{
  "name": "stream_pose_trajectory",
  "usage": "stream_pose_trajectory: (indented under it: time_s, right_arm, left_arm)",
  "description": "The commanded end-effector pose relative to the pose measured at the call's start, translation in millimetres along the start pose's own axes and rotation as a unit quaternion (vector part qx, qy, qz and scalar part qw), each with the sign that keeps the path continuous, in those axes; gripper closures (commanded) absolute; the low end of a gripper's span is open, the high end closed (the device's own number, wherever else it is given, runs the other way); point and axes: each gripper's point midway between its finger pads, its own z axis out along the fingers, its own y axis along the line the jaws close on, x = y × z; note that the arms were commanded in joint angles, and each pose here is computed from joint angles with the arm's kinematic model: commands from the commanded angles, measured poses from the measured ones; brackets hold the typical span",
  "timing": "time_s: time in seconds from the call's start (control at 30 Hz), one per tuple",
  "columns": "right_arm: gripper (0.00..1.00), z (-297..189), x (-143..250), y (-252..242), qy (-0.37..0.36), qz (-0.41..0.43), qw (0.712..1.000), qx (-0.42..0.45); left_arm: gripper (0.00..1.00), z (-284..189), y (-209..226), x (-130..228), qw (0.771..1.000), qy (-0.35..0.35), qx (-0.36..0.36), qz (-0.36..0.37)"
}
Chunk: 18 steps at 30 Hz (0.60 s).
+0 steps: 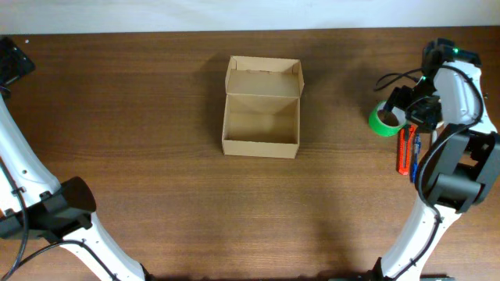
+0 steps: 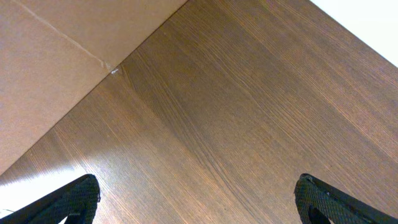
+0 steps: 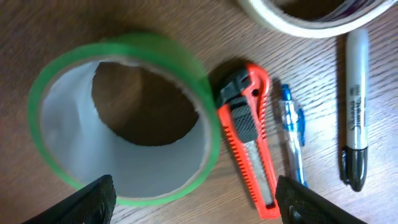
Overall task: Pack container
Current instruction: 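Reach the right gripper to the green tape roll and grasp it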
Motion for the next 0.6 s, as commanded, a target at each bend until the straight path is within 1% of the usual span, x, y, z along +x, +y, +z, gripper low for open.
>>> stream_pose_trajectory:
  time_s: [0.0, 0.1, 0.13, 0.2, 0.4, 0.43, 0.47, 0.5, 0.53, 0.57]
  right_arm:
    - [0.22, -4, -5, -1, -0.009, 0.003, 1.0, -0.006]
    - [0.38, -3, -8, -2, -0.013, 0.009, 1.0, -0.002]
    - [0.41, -2, -8, -2, -0.013, 0.014, 1.0, -0.002]
    - [0.43, 2, -9, -1, -0.011, 0.026, 1.0, -0.001]
    - [0.43, 29, -6, 0, 0.016, 0.046, 0.999, 0.003]
    - [0.45, 32, -6, 0, 0.02, 0.046, 0.999, 0.003]
    - [0.49, 36, -5, 1, 0.024, 0.045, 0.999, 0.004]
    - [0.58, 38, -4, 1, 0.027, 0.045, 0.999, 0.005]
    - [0.64, 41, -4, 1, 0.029, 0.045, 0.999, 0.005]
    - [0.73, 42, -4, 1, 0.031, 0.045, 0.998, 0.006]
  left_arm:
    - [0.0, -5, 1, 0, 1.0, -0.003, 0.004, 0.004]
    - [0.0, -5, 1, 0, 1.0, -0.003, 0.004, 0.004]
    - [0.0, -5, 1, 0, 1.0, -0.003, 0.004, 0.004]
    - [0.0, -5, 1, 0, 1.0, -0.003, 0.004, 0.004]
    - [0.0, -5, 1, 0, 1.0, -0.003, 0.004, 0.004]
    - [0.0, -5, 1, 0, 1.0, -0.003, 0.004, 0.004]
    - [0.0, -5, 1, 0, 1.0, -0.003, 0.004, 0.004]
    - [0.0, -5, 1, 0, 1.0, -0.003, 0.004, 0.004]
    - [0.0, -5, 1, 0, 1.0, -0.003, 0.004, 0.004]
    - [0.0, -5, 1, 0, 1.0, -0.003, 0.004, 0.004]
